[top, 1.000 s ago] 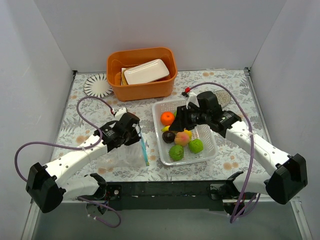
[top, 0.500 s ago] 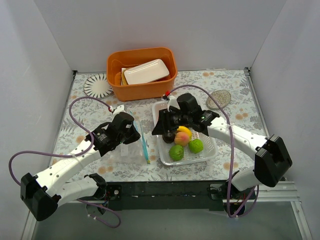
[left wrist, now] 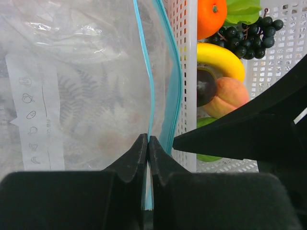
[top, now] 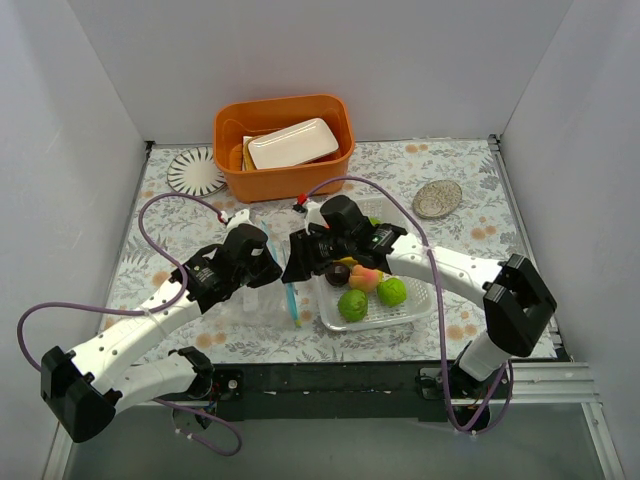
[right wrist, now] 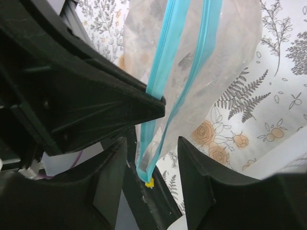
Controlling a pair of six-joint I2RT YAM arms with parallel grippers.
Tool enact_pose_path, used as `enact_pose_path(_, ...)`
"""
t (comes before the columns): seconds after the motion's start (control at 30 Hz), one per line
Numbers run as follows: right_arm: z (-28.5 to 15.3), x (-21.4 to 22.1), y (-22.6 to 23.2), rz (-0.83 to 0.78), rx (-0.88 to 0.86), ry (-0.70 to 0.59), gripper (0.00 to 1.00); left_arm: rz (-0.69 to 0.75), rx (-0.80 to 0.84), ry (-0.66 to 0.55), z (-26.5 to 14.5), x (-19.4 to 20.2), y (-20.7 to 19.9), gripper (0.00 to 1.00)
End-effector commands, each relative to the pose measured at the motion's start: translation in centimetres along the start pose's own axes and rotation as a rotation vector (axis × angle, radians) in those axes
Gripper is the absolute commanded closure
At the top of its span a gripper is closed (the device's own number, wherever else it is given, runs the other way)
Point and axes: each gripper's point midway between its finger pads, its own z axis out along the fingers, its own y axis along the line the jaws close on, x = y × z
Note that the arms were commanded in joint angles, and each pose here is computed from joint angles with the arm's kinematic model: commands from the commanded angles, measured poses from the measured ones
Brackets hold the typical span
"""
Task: Place the food in the zip-top bag and seal the zipper
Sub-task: Open the zipper of the food storage bag at the center of the board.
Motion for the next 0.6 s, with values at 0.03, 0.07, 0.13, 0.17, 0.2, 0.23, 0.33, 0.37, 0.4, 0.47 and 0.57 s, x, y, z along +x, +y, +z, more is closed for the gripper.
enact_pose_path(0.03, 0.4, -2.2, -0.5, -0.053, 0.066, -0.053, 0.58, 0.000, 0.060, -0.038, -1.6, -1.4, -1.5, 1.00)
enact_pose_path(0.07, 0.4, -2.2, -0.6, -0.053, 0.073, -0.054, 0.61, 0.000, 0.060, -0.040, -1.7, -1.5, -1.5, 1.00)
enact_pose_path(0.13, 0.6, -2.3, -1.1, -0.056, 0.091, -0.052, 0.71, -0.003, 0.062, -0.047, -2.0, -1.6, -1.4, 1.00)
enact_pose_path(0.17, 0.8, -2.2, -1.3, -0.057, 0.096, -0.050, 0.73, -0.003, 0.058, -0.050, -2.0, -1.7, -1.4, 1.00)
enact_pose_path(0.2, 1.0, -2.2, -1.4, -0.054, 0.097, -0.044, 0.77, -0.003, 0.056, -0.052, -2.2, -1.7, -1.3, 1.00)
enact_pose_path(0.23, 1.0, -2.1, -1.5, -0.052, 0.103, -0.039, 0.85, -0.003, 0.049, -0.053, -2.3, -1.8, -1.2, 1.00)
enact_pose_path(0.33, 1.3, -2.0, -2.5, -0.018, 0.146, -0.042, 0.92, -0.009, 0.018, -0.067, -2.8, -2.3, -0.8, 1.00)
enact_pose_path(0.37, 1.4, -2.0, -3.0, -0.004, 0.172, -0.048, 0.94, -0.016, -0.001, -0.085, -3.0, -2.7, -0.5, 1.00)
enact_pose_path(0.4, 1.6, -1.8, -3.5, 0.014, 0.189, -0.044, 0.99, -0.020, -0.029, -0.094, -3.5, -3.1, -0.2, 1.00)
enact_pose_path(0.47, 2.0, -1.5, -3.9, 0.059, 0.206, -0.038, 0.99, -0.028, -0.063, -0.120, -4.2, -3.9, 0.3, 1.00)
enact_pose_path(0.57, 2.7, -0.8, -4.6, 0.107, 0.218, -0.015, 0.99, -0.021, -0.136, -0.168, -5.5, -5.4, 1.3, 0.99)
